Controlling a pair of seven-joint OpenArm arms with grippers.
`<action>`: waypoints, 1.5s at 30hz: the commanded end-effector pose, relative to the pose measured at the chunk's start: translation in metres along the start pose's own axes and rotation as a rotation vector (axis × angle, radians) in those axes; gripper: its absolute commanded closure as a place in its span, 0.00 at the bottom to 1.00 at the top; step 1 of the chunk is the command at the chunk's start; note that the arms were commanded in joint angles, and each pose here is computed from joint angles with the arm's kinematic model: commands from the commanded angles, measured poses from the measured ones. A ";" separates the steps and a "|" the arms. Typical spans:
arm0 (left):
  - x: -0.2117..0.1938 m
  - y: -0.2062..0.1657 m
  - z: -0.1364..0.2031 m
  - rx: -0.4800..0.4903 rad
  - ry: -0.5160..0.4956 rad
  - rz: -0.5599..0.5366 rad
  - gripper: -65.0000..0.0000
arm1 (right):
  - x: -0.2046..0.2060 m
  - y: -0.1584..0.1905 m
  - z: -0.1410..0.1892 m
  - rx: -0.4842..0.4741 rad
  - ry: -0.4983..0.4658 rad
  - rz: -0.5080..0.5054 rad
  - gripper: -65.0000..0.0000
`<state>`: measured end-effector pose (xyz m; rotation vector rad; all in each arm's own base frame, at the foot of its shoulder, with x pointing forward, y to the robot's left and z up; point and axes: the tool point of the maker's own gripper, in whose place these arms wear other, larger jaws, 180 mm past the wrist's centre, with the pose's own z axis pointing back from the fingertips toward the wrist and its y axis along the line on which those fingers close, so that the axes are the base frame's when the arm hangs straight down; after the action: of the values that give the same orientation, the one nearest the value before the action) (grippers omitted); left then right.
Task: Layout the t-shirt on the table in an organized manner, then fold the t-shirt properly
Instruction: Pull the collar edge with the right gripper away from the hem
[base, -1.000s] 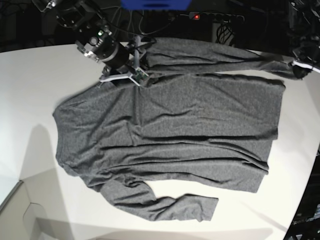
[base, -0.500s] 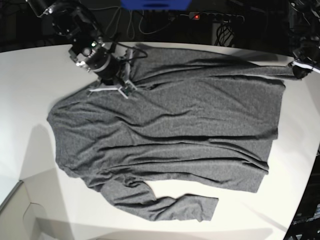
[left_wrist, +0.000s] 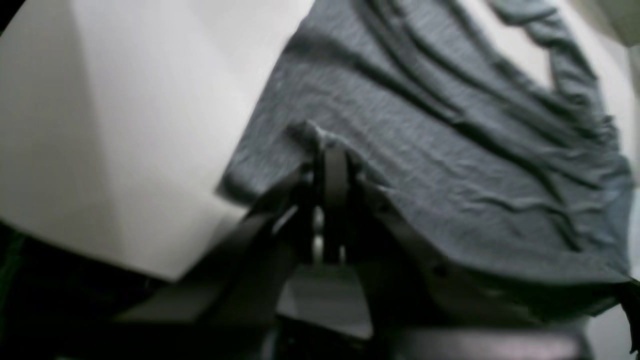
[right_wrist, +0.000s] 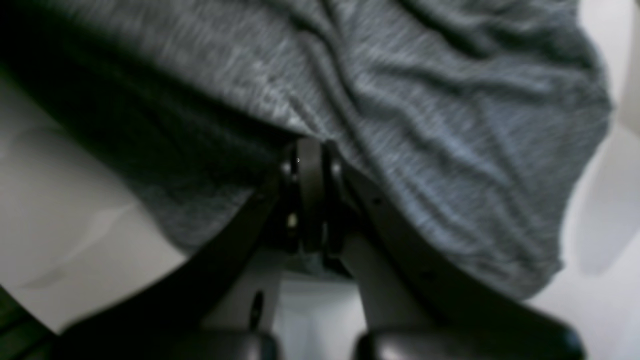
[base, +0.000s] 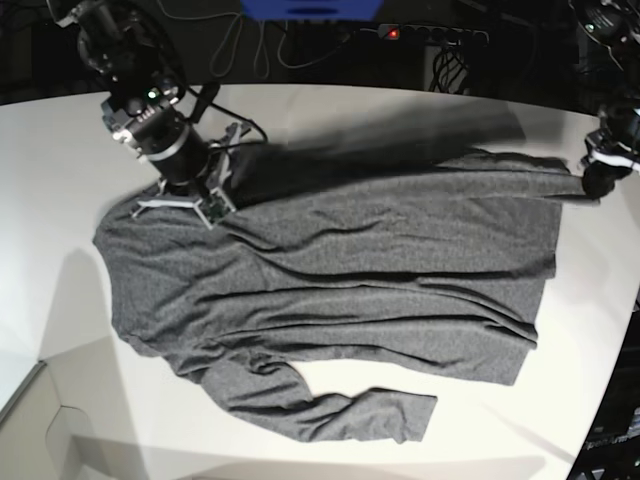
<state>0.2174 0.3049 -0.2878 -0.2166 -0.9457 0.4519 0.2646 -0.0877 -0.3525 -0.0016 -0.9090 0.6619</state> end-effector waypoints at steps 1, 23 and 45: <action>0.010 -0.002 0.004 -0.003 -0.031 -0.019 1.00 | 0.008 -0.005 0.005 -0.014 -0.035 0.005 1.00; -0.003 0.008 0.008 0.024 0.010 -0.023 1.00 | -0.031 0.049 0.032 0.075 0.057 -0.106 1.00; -0.048 0.051 -0.001 0.109 0.148 0.073 1.00 | -0.053 0.076 0.038 0.124 0.070 -0.157 1.00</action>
<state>0.1753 0.3213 -0.3536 -0.1969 -0.7301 0.5597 0.1701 -0.0669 -0.3952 0.1448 -0.7585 0.5633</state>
